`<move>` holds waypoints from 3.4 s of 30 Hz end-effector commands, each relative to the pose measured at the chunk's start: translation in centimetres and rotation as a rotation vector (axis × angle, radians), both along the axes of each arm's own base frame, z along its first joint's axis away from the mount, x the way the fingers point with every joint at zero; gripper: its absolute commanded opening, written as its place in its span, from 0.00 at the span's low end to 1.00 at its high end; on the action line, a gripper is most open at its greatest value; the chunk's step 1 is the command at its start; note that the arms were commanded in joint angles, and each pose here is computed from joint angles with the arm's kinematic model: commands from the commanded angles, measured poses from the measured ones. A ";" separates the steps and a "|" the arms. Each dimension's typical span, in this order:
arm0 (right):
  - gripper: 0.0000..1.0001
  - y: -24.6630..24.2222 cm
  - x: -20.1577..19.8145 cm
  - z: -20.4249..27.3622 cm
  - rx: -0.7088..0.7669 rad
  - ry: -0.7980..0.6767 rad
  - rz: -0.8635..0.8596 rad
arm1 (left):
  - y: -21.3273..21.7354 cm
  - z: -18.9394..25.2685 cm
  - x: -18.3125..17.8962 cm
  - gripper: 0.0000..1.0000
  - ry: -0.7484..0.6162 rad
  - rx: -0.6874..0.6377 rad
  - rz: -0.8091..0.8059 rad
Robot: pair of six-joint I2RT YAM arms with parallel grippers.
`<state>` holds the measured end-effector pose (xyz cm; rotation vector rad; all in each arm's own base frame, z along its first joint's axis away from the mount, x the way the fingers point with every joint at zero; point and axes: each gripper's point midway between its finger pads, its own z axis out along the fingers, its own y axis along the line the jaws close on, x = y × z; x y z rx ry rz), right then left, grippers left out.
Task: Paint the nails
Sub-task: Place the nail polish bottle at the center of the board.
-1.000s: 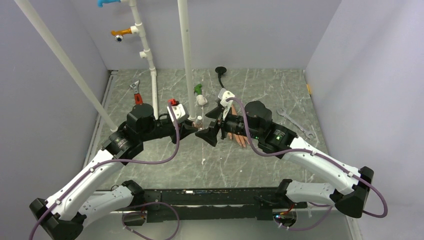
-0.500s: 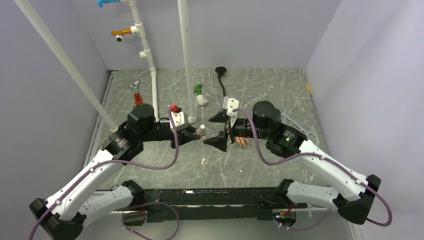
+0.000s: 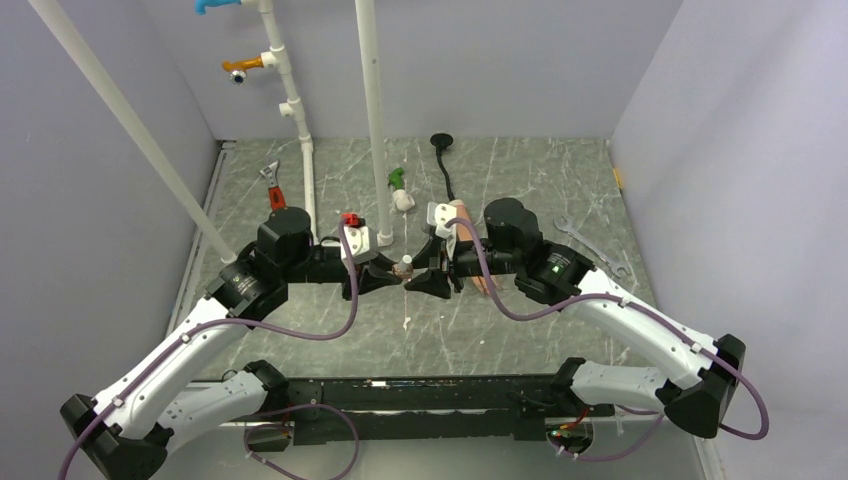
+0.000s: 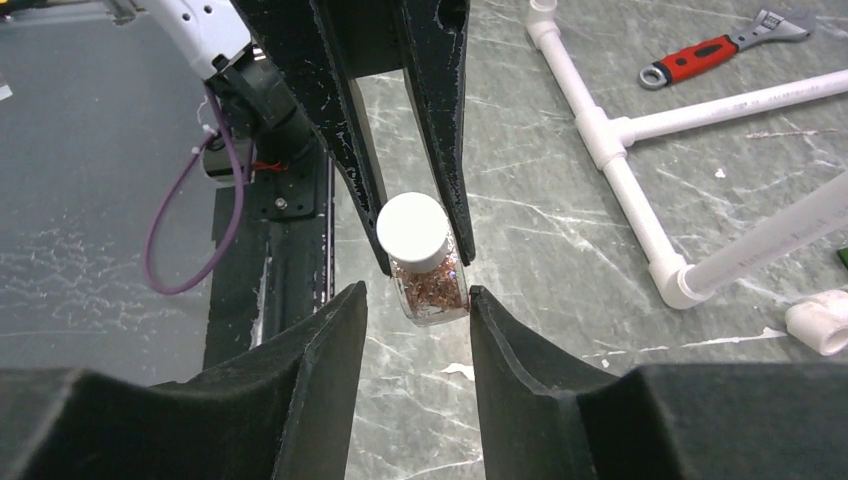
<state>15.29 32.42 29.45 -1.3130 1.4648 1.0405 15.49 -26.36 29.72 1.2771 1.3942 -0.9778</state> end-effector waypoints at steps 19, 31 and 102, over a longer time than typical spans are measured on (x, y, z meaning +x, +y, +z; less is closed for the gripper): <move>0.00 1.0 -0.6 2.8 0.089 -0.039 0.072 | -0.7 1.6 -0.1 0.07 -0.006 -0.030 -0.044; 0.00 0.3 0.7 2.8 0.100 -0.057 -0.036 | 0.0 1.3 1.3 0.76 -0.042 -0.015 0.053; 0.65 3.9 13.2 -26.9 -0.155 0.250 -0.656 | 15.0 4.9 10.7 0.99 -0.210 -0.128 1.111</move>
